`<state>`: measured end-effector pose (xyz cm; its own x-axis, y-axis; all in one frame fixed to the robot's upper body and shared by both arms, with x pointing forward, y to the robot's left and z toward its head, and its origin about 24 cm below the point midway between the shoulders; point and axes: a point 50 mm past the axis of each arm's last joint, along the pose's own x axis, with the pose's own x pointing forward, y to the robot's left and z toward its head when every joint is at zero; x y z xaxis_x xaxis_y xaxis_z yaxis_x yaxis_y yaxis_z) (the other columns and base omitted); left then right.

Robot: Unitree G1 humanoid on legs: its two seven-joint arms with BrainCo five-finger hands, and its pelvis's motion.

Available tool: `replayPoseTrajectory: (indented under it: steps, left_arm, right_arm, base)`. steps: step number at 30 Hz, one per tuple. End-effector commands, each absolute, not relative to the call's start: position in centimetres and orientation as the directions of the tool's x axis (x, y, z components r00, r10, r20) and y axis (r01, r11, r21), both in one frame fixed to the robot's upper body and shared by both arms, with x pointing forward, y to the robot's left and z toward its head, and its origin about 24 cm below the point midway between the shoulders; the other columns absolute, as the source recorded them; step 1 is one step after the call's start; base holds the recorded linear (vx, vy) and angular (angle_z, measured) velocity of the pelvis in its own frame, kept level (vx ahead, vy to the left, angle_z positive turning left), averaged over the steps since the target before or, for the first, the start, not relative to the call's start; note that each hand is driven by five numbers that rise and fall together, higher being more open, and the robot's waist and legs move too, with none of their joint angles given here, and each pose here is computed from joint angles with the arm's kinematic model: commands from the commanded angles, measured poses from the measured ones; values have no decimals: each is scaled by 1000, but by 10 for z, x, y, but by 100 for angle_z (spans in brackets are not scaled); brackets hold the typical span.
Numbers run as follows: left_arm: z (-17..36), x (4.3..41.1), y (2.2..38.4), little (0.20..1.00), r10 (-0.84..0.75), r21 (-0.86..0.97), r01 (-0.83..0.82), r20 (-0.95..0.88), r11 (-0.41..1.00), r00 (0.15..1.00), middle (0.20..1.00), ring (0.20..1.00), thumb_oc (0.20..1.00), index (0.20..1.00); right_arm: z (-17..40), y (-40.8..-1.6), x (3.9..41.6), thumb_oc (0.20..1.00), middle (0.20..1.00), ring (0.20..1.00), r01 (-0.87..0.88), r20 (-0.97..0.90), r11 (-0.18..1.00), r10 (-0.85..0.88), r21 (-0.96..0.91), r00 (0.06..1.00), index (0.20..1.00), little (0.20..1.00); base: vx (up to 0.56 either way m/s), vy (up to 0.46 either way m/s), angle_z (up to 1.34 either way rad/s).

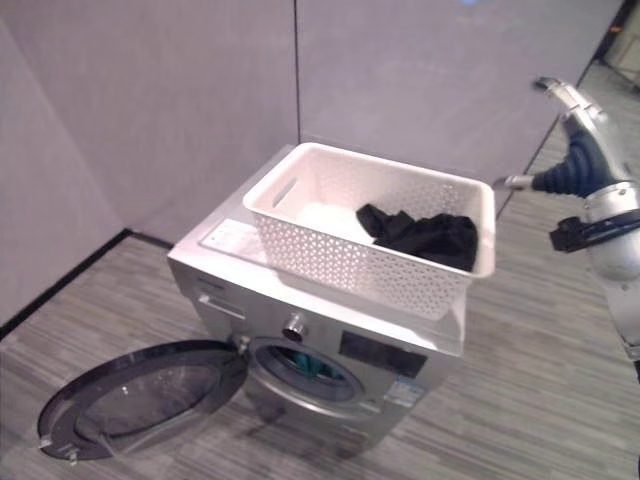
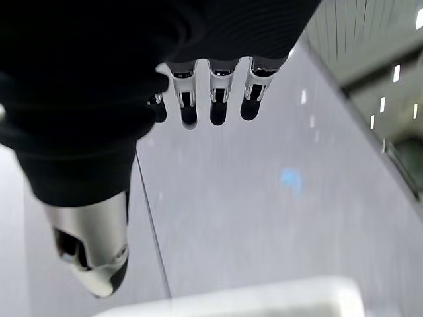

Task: Grab the laundry basket,head to the washer,open it,put in the laundry and shut it.

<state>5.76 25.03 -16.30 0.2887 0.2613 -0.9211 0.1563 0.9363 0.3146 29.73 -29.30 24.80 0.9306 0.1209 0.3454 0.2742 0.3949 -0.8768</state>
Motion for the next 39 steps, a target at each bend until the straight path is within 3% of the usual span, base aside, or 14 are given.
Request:
replayPoseTrajectory:
  steps: [1, 8, 18, 39]
  left_arm:
    - [-160, 65, 260, 1000, 264, 316, 160, -923, 935, 280, 1000, 1000, 1000, 1000]
    - [-163, 53, 256, 1000, 235, 283, 180, -939, 942, 250, 1000, 1000, 1000, 1000]
    - [-162, 64, 252, 1000, 218, 274, 168, -933, 947, 288, 1000, 1000, 1000, 1000]
    - [-162, 63, 252, 1000, 191, 251, 193, -940, 949, 281, 1000, 1000, 1000, 1000]
  right_arm:
    - [259, -302, 302, 1000, 1000, 1000, 258, 316, 388, 92, -885, 944, 1000, 1000]
    - [270, -310, 319, 1000, 1000, 1000, 180, 215, 342, 68, -922, 974, 1000, 1000]
    - [305, -292, 342, 1000, 1000, 1000, 182, 212, 253, 99, -950, 972, 1000, 1000]
    - [304, -258, 339, 1000, 1000, 1000, -4, 73, 254, 292, -967, 953, 1000, 1000]
  base:
    - [12, -9, 17]
    - [2, -1, 4]
    - [0, 0, 0]
    - [0, 2, 1]
